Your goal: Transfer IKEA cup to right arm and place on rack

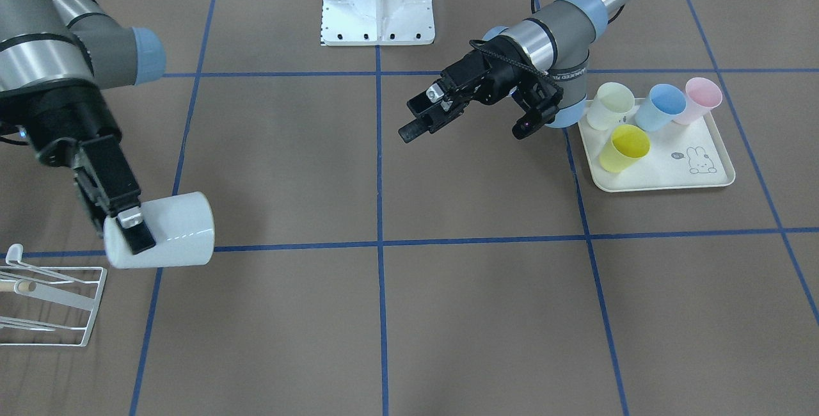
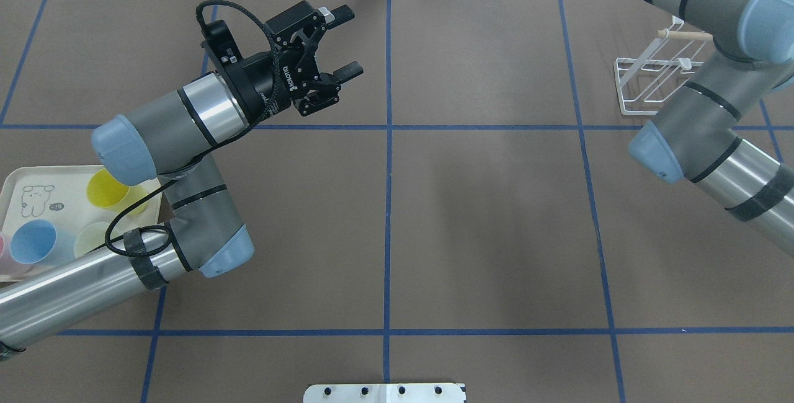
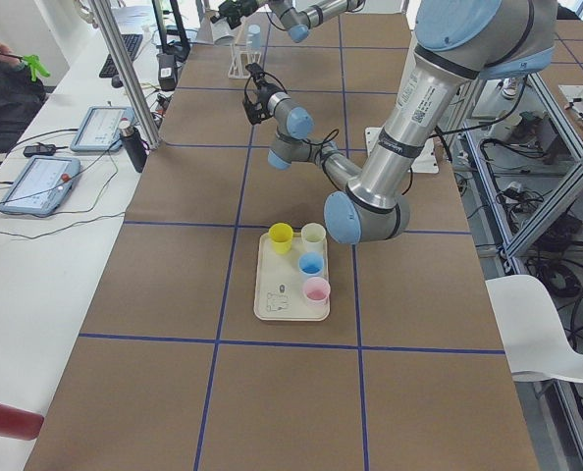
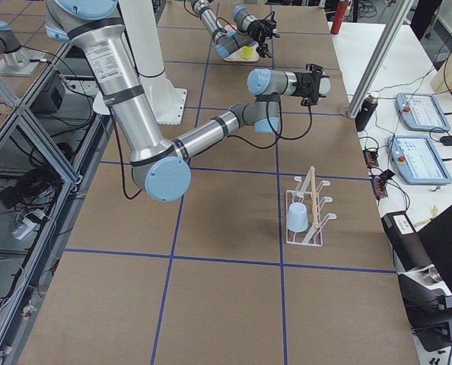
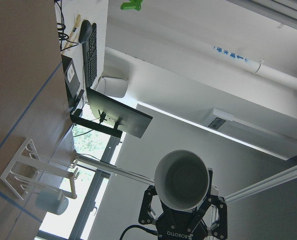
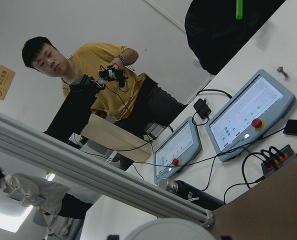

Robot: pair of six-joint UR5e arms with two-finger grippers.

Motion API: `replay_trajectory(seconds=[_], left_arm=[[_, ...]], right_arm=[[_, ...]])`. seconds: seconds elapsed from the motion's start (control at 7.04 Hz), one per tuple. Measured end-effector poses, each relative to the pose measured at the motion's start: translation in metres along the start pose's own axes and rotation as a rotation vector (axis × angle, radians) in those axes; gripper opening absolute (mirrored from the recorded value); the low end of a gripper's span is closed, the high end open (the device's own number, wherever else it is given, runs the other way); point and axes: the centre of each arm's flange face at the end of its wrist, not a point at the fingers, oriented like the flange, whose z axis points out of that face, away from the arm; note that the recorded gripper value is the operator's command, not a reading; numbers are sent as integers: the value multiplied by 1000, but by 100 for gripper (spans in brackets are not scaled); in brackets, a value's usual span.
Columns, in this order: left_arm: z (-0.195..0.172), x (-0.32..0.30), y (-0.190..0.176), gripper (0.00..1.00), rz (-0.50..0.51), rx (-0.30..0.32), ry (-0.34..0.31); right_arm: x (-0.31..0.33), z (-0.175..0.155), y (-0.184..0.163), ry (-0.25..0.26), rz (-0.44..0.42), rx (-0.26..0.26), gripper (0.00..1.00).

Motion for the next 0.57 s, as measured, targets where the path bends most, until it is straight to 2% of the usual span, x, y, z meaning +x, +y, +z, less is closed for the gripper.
replay_trajectory(seconds=[0.28, 0.57], left_arm=[[-5, 2, -11, 100, 31, 6, -36], [-10, -1, -15, 100, 35, 10, -49]], right_arm=[[76, -6, -54, 142, -261, -9, 0], [150, -22, -121, 279, -528, -47, 0]])
